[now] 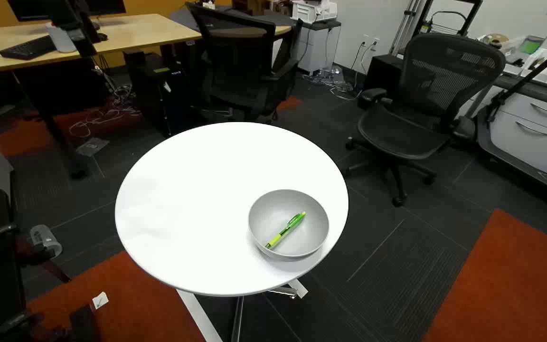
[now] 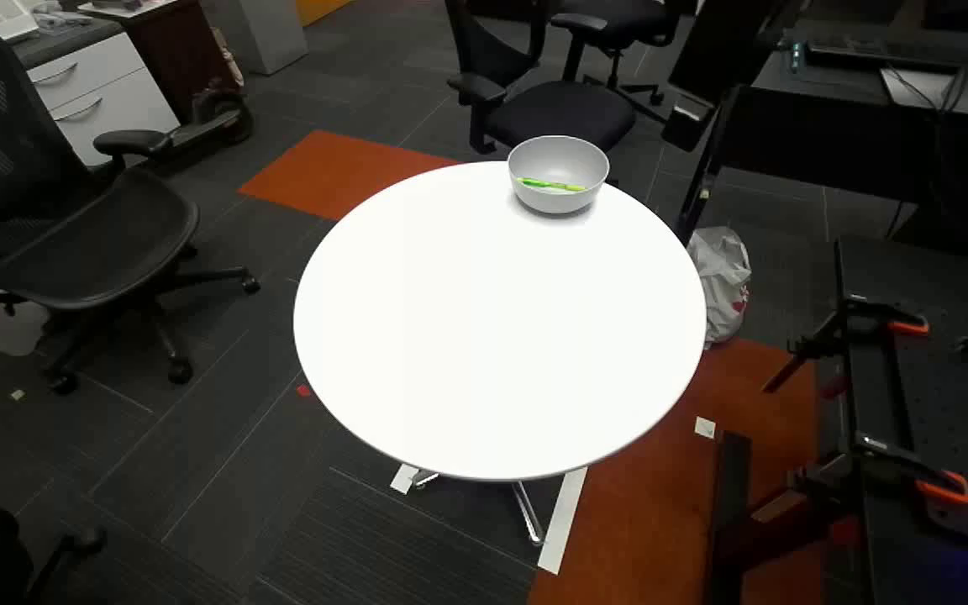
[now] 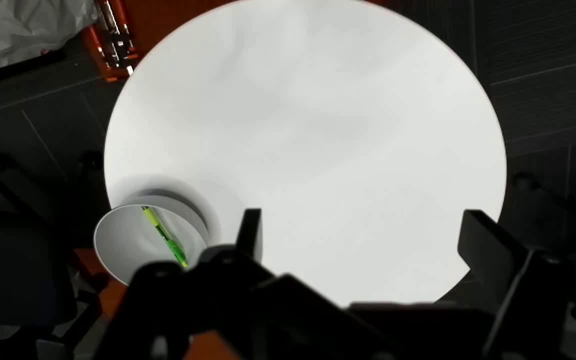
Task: Remove the pen from the bowl and put it on the table
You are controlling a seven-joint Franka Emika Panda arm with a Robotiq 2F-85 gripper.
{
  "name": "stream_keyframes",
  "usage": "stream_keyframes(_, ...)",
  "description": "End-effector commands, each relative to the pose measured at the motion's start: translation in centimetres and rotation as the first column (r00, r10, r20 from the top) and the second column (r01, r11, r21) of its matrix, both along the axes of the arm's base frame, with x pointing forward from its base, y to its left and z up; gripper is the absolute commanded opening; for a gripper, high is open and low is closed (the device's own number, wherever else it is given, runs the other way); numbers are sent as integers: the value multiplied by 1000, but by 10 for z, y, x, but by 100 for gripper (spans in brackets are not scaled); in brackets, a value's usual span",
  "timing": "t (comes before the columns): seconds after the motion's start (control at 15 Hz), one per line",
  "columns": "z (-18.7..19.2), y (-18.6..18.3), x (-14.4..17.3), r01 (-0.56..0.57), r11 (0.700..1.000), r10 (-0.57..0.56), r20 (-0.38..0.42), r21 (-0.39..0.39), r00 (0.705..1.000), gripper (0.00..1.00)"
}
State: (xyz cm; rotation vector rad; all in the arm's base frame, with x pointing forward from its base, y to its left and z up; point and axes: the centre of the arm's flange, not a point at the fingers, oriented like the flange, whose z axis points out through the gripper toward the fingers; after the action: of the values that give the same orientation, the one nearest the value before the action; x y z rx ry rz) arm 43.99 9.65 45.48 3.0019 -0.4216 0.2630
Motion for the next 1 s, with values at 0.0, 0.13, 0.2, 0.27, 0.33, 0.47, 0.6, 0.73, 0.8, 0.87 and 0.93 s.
stream_keyframes(0.0, 0, 0, 0, 0, 1000, 0, 0, 0, 1000, 100)
stream_keyframes(0.13, 0, 0, 0, 0, 1000, 0, 0, 0, 1000, 100)
stream_keyframes(0.2, 0, 0, 0, 0, 1000, 0, 0, 0, 1000, 100)
stream_keyframes(0.27, 0, 0, 0, 0, 1000, 0, 0, 0, 1000, 100)
stream_keyframes(0.33, -1, -7, 1, -18, 1000, 18, 20, -4, 1000, 100)
stream_keyframes(0.47, 0, -24, 7, -17, 1000, 17, 21, -20, 1000, 100)
stream_keyframes(0.6, 1, -49, 15, -39, 998, 40, 33, -52, 999, 100)
stream_keyframes(0.73, -1, -78, 27, -71, 994, 75, 45, -89, 996, 100)
stream_keyframes(0.8, -3, -95, 35, -99, 990, 104, 43, -96, 994, 100)
stream_keyframes(0.87, -6, -110, 42, -124, 987, 129, 40, -101, 991, 100)
stream_keyframes(0.93, -10, -127, 50, -157, 982, 162, 38, -105, 986, 100)
